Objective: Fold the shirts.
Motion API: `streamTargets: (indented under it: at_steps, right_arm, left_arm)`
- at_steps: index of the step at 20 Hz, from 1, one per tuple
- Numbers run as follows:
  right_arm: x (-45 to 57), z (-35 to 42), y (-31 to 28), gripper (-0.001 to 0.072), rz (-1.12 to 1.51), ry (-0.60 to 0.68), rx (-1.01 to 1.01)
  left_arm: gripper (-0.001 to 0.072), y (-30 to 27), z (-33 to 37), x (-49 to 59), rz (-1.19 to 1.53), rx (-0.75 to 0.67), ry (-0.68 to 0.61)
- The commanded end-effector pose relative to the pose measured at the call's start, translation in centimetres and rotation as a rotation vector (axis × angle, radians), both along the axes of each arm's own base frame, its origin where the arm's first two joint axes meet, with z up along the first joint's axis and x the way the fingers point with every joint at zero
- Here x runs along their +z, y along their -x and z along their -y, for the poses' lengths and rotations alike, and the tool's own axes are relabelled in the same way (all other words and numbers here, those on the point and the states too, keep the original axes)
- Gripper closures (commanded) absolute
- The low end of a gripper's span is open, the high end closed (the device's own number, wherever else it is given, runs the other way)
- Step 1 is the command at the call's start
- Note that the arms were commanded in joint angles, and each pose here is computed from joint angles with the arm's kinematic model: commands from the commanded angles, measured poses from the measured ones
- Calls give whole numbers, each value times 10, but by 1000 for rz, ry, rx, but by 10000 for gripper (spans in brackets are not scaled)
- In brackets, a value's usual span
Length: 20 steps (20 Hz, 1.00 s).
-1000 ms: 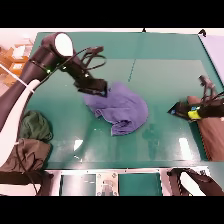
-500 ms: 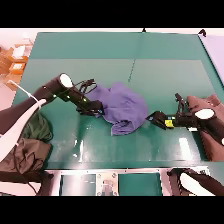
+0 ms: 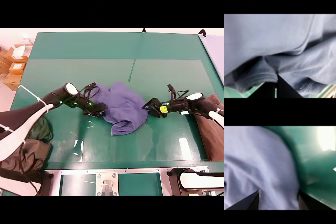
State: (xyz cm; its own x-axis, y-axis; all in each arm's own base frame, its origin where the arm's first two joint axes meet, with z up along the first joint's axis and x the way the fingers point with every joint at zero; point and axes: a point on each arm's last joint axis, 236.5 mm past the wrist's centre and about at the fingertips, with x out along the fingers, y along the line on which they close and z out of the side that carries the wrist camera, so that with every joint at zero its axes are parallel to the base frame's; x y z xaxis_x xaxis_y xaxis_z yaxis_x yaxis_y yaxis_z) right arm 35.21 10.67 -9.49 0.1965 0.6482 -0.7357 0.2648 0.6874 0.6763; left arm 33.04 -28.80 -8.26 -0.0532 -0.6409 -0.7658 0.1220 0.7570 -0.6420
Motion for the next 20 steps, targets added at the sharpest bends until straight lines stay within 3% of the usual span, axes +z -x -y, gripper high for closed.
streamTargets:
  at_steps: [1, 2, 3, 7, 10, 15, 20]
  right_arm:
    - [-8, -8, -10, 346, 9, 11, 63]
    - [0, -8, -17, 624, 35, 9, 72]
    - [12, -6, -26, 696, 68, 1, 92]
    - [119, 3, -65, 697, 256, -46, 189]
    - [266, 10, -81, 697, 569, 13, 220]
    - [527, -6, 8, 697, 1246, 224, 239]
    - [629, -8, 93, 697, 1587, 392, 121]
  left_arm:
    - [686, -7, -3, 8, 7, -30, 14]
    - [686, -14, -7, 21, 15, -41, 24]
    - [686, -24, -12, 40, 38, -40, 34]
    - [687, -80, -37, 183, 369, 29, 69]
    - [686, -75, -46, 361, 778, 59, 173]
    - [686, 65, -72, 611, 1375, 72, 403]
    - [686, 157, -90, 655, 1523, 53, 466]
